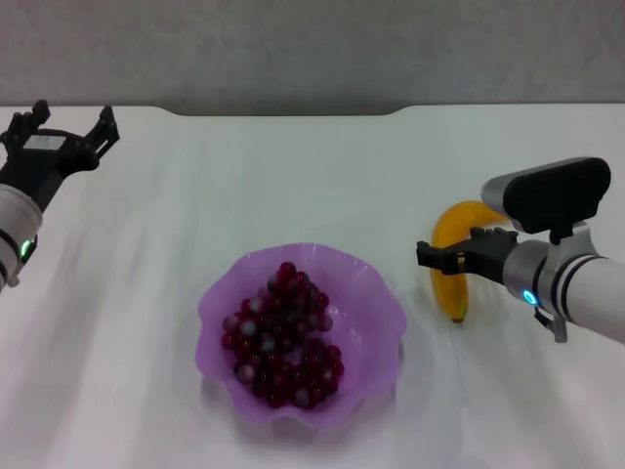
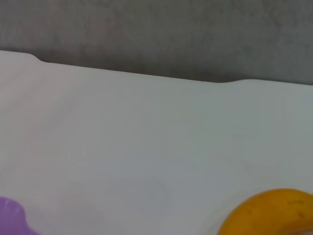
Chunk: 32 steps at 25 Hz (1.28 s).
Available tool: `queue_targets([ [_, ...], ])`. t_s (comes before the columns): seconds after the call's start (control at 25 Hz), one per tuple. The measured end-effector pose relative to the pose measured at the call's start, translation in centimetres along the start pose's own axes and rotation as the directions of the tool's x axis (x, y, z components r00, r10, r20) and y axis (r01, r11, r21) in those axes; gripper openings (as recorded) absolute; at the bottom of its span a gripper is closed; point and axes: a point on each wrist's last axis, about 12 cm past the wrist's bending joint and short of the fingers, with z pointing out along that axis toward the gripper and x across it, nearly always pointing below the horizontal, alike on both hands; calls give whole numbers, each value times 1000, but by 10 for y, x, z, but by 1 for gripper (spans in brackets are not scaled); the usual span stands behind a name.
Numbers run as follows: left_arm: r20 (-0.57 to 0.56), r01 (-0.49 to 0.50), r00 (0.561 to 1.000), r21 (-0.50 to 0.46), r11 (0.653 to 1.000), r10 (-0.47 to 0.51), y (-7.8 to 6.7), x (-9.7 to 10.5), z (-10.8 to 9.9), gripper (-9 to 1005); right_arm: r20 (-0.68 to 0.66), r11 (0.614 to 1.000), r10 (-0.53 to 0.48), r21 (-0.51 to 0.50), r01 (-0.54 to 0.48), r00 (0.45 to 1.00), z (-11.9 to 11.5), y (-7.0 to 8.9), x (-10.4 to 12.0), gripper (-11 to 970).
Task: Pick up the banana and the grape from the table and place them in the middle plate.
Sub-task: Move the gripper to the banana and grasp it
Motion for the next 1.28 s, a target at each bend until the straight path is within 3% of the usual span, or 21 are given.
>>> queue_targets([
  [1.28,2,-2,1000,5,1000,2,-1,-1,1,887,-66,1000,10,13,-10,998,-2,-4,26,891],
])
